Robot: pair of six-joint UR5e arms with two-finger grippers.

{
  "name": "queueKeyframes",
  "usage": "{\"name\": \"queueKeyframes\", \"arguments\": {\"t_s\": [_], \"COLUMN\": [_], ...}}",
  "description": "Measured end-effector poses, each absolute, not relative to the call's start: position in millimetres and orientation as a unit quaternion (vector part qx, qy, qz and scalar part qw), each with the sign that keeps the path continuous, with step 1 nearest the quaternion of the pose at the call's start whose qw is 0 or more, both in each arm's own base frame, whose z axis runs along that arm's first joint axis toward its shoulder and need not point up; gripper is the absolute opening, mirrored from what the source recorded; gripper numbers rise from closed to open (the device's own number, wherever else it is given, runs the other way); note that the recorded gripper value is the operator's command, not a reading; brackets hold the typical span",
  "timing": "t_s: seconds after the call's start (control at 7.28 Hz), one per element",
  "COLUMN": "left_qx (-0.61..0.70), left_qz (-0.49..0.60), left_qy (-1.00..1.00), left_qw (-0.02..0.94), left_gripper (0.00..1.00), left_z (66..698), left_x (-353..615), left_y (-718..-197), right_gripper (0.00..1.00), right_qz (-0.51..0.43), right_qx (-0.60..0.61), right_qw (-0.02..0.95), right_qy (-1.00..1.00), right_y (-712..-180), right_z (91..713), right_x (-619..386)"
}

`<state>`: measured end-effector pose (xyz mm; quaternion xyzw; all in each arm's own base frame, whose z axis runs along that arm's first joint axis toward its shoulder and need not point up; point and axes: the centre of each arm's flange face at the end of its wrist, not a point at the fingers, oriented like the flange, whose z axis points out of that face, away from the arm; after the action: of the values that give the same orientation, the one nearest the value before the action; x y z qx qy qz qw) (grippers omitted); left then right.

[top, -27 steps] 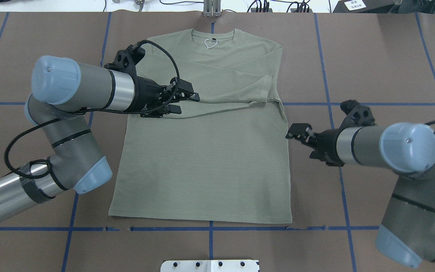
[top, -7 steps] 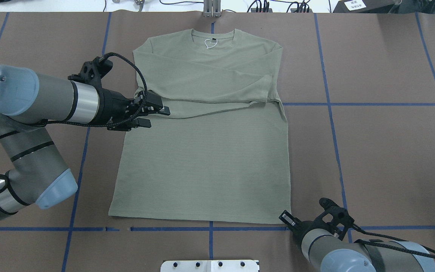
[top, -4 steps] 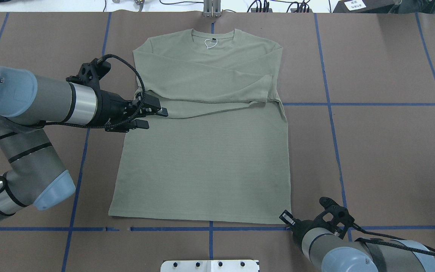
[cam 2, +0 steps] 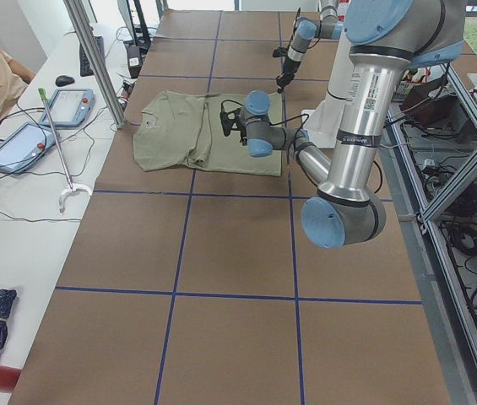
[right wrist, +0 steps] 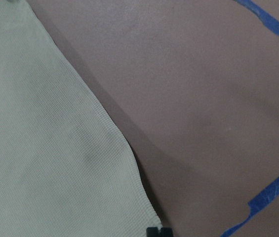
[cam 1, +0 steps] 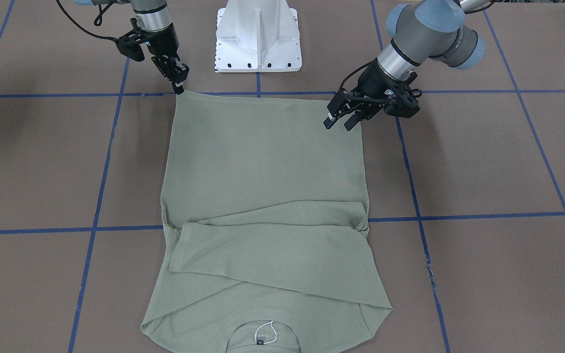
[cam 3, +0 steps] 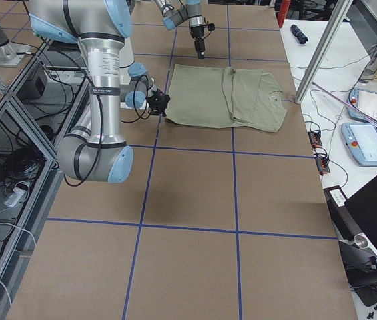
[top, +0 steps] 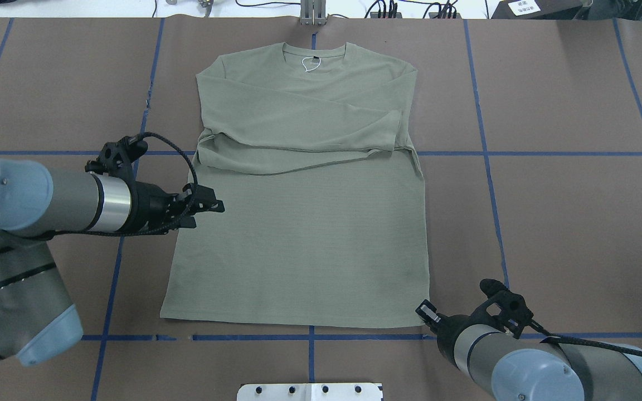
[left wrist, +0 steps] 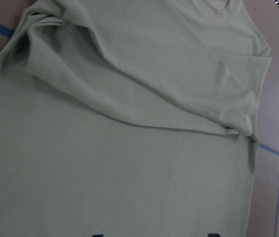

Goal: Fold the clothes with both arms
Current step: 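Grasp the hem corners nearest the robot with both grippers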

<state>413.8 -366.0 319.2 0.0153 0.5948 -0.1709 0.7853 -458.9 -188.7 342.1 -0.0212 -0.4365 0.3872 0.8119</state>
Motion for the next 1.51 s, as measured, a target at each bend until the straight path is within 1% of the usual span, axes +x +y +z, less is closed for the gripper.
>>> {"name": "queueKeyframes", "arguments": {"t_s": [0.14, 0.41, 0.96, 1.24, 1.37, 1.51], "left_qx": [0.016, 0.013, -0.003, -0.005, -0.006, -0.006], "left_qz": [-0.173, -0.170, -0.162, -0.161, -0.160, -0.160], "left_qy": [0.568, 0.513, 0.453, 0.441, 0.436, 0.432], "left_qw": [0.804, 0.841, 0.877, 0.883, 0.886, 0.888], "left_gripper": [0.75, 0.74, 0.71, 0.68, 0.63, 0.42], "left_z": [328.3, 324.7, 348.9, 361.5, 366.8, 371.0], "left_x": [422.1, 434.3, 466.9, 475.2, 476.0, 477.0], "left_y": [-340.8, -300.1, -248.3, -239.3, -237.6, -236.9], "right_gripper": [0.00, 0.00, 0.00, 0.00, 0.00, 0.00], "right_qz": [0.389, 0.390, 0.389, 0.389, 0.389, 0.389], "right_qx": [-0.022, -0.022, -0.024, -0.024, -0.024, -0.024], "right_qw": [0.813, 0.818, 0.820, 0.819, 0.819, 0.819], "right_qy": [-0.433, -0.422, -0.420, -0.421, -0.421, -0.422], "right_y": [-191.3, -191.1, -190.0, -190.1, -190.1, -190.1], "right_z": [345.1, 355.9, 358.3, 357.0, 356.7, 356.3], "right_x": [-450.9, -438.2, -436.1, -437.3, -437.5, -437.7]}}
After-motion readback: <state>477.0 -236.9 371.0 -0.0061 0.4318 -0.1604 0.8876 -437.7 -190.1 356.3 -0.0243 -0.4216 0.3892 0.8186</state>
